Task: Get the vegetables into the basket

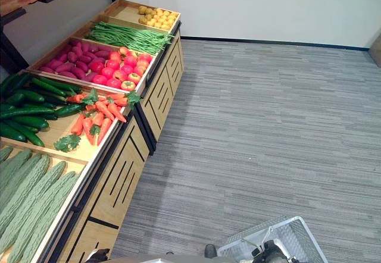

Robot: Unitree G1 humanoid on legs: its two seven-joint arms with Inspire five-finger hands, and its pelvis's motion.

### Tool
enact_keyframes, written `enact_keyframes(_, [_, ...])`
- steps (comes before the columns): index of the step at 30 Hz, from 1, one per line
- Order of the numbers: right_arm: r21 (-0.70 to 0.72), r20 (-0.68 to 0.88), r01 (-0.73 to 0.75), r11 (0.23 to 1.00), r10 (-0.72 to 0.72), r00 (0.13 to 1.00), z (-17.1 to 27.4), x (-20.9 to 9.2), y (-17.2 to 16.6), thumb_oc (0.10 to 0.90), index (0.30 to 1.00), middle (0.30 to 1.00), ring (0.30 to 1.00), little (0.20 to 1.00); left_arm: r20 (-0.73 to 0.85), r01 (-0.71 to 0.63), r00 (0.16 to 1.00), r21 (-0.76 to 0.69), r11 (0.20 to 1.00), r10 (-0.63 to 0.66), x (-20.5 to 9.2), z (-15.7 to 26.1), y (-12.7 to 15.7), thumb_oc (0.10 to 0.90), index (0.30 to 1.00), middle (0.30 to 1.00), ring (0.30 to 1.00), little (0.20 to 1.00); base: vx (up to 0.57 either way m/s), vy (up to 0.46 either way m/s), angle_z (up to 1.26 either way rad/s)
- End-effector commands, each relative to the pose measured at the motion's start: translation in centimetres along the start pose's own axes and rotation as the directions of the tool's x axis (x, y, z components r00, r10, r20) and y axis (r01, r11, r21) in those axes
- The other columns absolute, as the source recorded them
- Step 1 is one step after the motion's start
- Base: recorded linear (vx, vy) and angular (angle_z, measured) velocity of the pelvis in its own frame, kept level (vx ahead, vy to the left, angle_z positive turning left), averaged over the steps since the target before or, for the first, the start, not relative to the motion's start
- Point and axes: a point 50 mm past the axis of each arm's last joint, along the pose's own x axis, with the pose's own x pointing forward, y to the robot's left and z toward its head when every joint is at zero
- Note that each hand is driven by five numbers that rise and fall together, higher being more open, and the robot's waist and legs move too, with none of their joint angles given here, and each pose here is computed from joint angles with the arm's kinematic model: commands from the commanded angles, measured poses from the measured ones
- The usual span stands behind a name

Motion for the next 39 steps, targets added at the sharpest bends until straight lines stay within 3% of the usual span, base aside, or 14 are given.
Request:
enact_keyframes(1, [0.057, 0.036, 0.003, 0.998, -0.005, 0.999, 2.0, 0.2, -0.3, 0.400, 0.300, 0.300, 0.300, 0.300, 0.006, -0.080, 0.997, 0.030, 0.996, 0.079, 0.4, 0.6, 2.7, 0.900, 1.000, 1.000, 1.000, 1.000, 0.02, 0.150, -0.09])
enact_keyframes(10, [0.088, 0.097, 0.017, 0.996, -0.026, 0.995, 3.9, 0.2, -1.1, 0.400, 0.300, 0.300, 0.300, 0.300, 0.040, -0.093, 0.995, 0.064, 0.994, 0.090, 0.5, 1.5, 3.3, 0.900, 1.000, 1.000, 1.000, 1.000, 0.01, 0.066, -0.22])
enact_keyframes(20, [0.063, 0.188, 0.048, 0.997, -0.059, 0.980, 7.0, 0.1, -2.0, 0.400, 0.300, 0.300, 0.300, 0.300, 0.057, -0.105, 0.993, -0.019, 0.994, 0.106, 0.5, 2.8, 3.4, 0.900, 1.000, 1.000, 1.000, 1.000, 0.14, -0.070, -0.38])
enact_keyframes(28, [0.039, 0.141, 0.039, 0.998, -0.044, 0.989, 4.7, 0.2, -1.7, 0.400, 0.300, 0.300, 0.300, 0.300, 0.041, -0.074, 0.996, -0.016, 0.997, 0.075, 0.4, 2.7, 2.1, 0.900, 1.000, 1.000, 1.000, 1.000, 0.42, -0.220, 0.13])
enact_keyframes(39, [-0.015, 0.082, 0.039, 0.999, -0.038, 0.996, 2.0, 0.3, -2.5, 0.400, 0.300, 0.300, 0.300, 0.300, 0.014, -0.090, 0.996, -0.088, 0.992, 0.092, 0.4, 2.0, 2.5, 0.900, 1.000, 1.000, 1.000, 1.000, 0.25, -0.190, 0.29])
